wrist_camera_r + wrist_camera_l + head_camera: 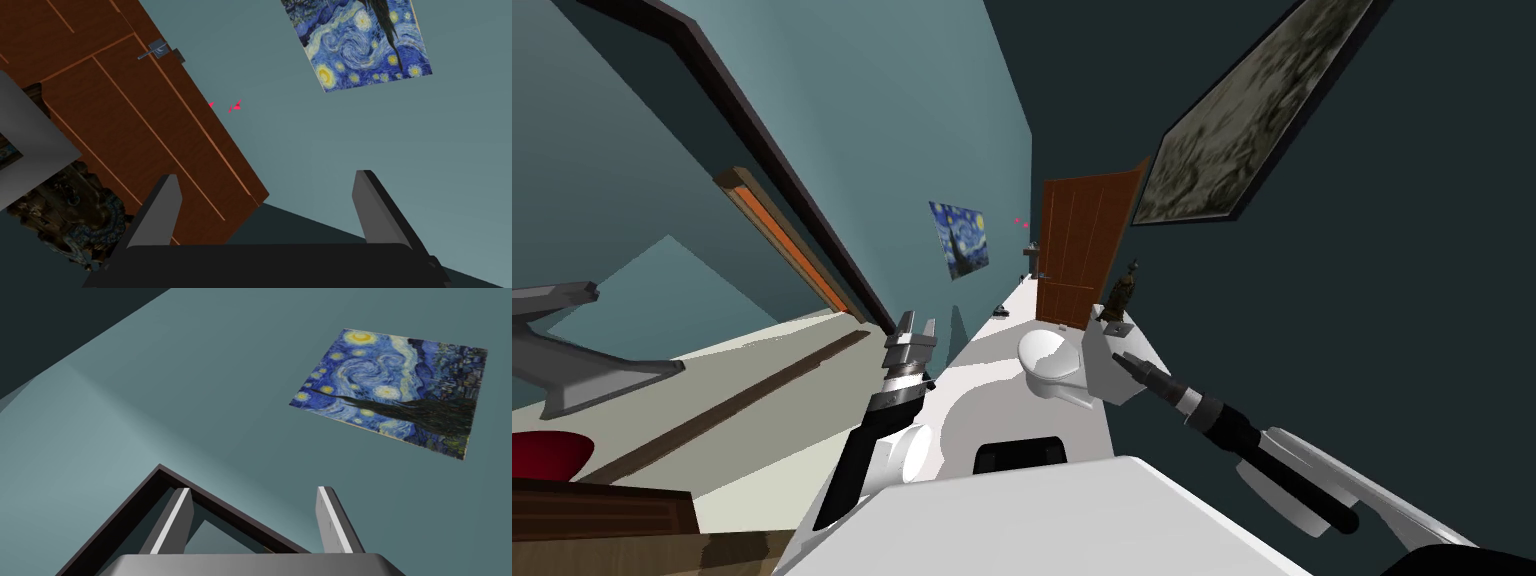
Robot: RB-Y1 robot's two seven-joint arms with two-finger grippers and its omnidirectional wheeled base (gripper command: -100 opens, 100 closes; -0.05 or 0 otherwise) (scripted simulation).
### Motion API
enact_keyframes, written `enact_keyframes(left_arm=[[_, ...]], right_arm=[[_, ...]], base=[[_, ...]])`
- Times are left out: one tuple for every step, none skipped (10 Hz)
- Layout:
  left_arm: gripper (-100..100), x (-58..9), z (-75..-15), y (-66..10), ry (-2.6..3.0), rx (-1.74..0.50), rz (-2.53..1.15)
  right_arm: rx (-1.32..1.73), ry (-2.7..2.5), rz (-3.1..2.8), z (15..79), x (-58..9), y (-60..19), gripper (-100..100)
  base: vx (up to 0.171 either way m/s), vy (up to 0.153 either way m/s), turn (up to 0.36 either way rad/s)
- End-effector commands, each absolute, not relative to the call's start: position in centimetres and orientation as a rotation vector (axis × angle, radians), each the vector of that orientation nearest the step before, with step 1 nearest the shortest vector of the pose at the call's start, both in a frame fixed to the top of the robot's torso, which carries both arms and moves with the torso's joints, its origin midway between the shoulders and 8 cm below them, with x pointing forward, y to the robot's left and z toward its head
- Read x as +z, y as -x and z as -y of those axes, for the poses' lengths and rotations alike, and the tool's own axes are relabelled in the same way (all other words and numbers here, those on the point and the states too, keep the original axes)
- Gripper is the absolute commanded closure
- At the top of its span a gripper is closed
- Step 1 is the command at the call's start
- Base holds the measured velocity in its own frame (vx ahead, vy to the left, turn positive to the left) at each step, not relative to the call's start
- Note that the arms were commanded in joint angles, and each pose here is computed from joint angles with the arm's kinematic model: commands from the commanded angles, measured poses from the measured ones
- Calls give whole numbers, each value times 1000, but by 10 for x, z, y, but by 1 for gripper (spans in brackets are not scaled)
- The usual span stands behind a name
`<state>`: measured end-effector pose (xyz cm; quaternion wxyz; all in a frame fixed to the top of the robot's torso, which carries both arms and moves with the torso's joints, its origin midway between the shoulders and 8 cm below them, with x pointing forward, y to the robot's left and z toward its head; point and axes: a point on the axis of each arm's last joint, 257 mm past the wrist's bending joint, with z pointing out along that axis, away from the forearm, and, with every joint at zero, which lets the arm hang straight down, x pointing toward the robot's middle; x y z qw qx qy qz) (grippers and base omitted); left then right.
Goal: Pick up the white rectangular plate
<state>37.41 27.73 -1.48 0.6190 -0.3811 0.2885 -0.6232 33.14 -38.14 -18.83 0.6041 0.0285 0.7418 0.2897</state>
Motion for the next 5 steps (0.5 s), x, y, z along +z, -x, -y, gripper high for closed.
enact_keyframes(left_arm=[[0, -15, -277, -374, 877, -1434, -664], [0, -15, -277, -374, 877, -1434, -664], [0, -15, -277, -374, 877, -1434, -664], [0, -15, -277, -374, 877, -1434, -664], [0, -15, -277, -374, 877, -1434, -664]], right_arm=[[612, -28, -1782, 401, -202, -326, -100], [603, 1, -1800, 403, -201, -328, -100], [551, 21, -1850, 421, -213, -321, -100], [544, 52, -1865, 422, -210, -323, -100], [496, 78, -1910, 438, -218, -317, -100]], base=[[32, 11, 160], [26, 2, 70], [29, 7, 152], [29, 0, 68], [38, -2, 135]])
